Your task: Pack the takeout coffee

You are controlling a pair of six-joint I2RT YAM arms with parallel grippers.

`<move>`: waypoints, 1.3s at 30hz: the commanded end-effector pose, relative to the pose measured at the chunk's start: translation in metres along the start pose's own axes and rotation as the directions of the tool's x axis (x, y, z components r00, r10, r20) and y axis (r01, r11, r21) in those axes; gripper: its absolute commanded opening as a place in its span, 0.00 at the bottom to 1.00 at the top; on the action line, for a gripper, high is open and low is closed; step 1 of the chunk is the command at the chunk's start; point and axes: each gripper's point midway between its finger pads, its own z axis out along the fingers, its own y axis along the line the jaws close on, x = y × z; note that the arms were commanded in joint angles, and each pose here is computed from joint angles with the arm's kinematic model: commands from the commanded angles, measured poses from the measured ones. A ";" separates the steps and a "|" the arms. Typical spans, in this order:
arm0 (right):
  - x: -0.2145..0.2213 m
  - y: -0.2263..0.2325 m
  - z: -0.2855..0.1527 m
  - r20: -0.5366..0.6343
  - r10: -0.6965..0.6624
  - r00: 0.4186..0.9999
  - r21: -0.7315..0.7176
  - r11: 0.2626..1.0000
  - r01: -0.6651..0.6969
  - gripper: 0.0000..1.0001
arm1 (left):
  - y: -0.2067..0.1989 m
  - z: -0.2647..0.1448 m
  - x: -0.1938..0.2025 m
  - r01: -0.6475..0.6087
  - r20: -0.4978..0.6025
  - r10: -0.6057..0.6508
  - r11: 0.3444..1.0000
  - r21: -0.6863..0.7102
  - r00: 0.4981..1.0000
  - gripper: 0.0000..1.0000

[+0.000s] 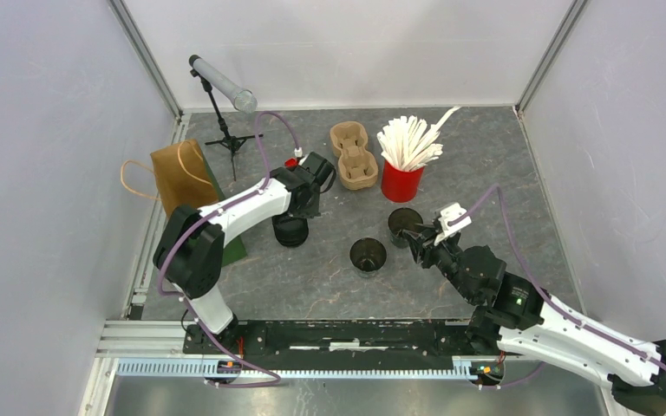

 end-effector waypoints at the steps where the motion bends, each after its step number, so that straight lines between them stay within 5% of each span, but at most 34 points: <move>1: 0.004 -0.002 0.003 -0.005 -0.017 1.000 0.016 1.000 0.017 0.38 | -0.010 -0.008 -0.022 0.063 0.055 -0.065 0.997 0.038 0.996 0.02; 18: 0.012 0.005 0.009 -0.022 -0.009 1.000 -0.004 1.000 0.009 0.38 | -0.015 -0.052 -0.032 0.067 0.094 -0.082 0.986 0.151 0.992 0.02; 24: 0.012 0.008 0.009 -0.024 -0.001 1.000 -0.020 1.000 0.000 0.38 | -0.009 -0.032 -0.035 0.022 0.077 -0.027 0.998 0.067 0.997 0.27; 39: 0.015 0.003 0.006 -0.027 -0.009 1.000 -0.005 1.000 0.009 0.39 | 0.002 -0.005 -0.031 0.007 0.021 -0.006 0.997 -0.072 1.000 0.29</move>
